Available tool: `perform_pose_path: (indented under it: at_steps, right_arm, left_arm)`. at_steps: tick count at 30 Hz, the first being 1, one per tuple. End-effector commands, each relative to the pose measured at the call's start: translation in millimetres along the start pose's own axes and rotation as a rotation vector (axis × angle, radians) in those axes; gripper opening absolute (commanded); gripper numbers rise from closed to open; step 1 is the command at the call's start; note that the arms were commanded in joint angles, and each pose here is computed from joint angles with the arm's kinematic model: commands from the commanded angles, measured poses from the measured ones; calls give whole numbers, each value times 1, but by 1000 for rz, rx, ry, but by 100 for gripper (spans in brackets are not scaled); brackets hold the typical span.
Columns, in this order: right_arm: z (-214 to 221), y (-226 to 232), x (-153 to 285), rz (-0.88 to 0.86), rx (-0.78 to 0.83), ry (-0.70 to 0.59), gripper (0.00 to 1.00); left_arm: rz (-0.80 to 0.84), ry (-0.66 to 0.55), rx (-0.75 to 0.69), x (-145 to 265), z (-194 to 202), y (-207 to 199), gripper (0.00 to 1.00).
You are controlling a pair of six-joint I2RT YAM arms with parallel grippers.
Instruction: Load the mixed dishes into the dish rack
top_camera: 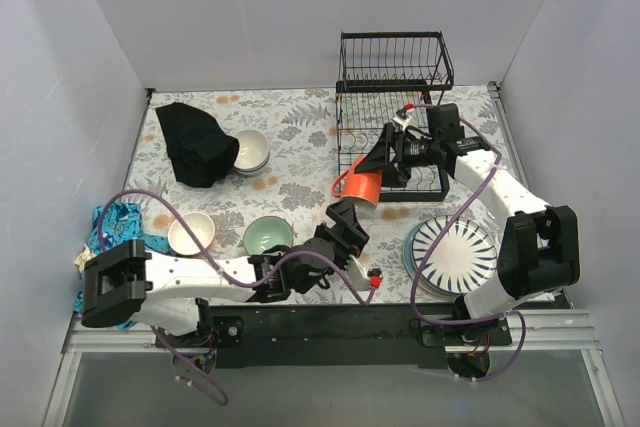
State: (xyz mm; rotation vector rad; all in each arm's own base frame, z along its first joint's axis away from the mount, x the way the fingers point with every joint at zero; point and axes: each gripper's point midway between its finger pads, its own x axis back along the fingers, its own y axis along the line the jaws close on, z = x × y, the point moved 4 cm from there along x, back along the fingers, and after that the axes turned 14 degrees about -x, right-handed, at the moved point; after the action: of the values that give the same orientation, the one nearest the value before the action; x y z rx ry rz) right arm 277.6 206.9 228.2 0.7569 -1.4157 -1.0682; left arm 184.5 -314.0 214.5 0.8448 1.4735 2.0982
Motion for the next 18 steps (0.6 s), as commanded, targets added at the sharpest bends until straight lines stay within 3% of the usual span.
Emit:
perform_pose_path:
  at_steps: [1, 7, 8, 9, 11, 13, 18]
  right_arm:
    - [-9, 26, 8, -51, 232, -57, 19]
    - [-21, 34, 15, -18, 369, -129, 17]
    - [-24, 34, 16, -1, 392, -150, 17]
    - [-25, 34, 19, 12, 410, -163, 16]
    - [-30, 32, 22, 50, 489, -198, 15]
    - [-32, 31, 27, 78, 552, -240, 15]
    - [-53, 13, 36, 199, 733, -406, 15]
  left_arm:
    - [18, -128, 170, 30, -6, 4, 83]
    - [76, -259, 298, 65, -6, 5, 87]
    - [88, -287, 360, 79, -2, 11, 89]
    - [83, -308, 397, 87, 0, 15, 98]
    - [67, -359, 457, 106, 7, 27, 98]
    - [69, -348, 506, 113, 12, 31, 98]
    - [25, -146, 598, 117, 43, 39, 98]
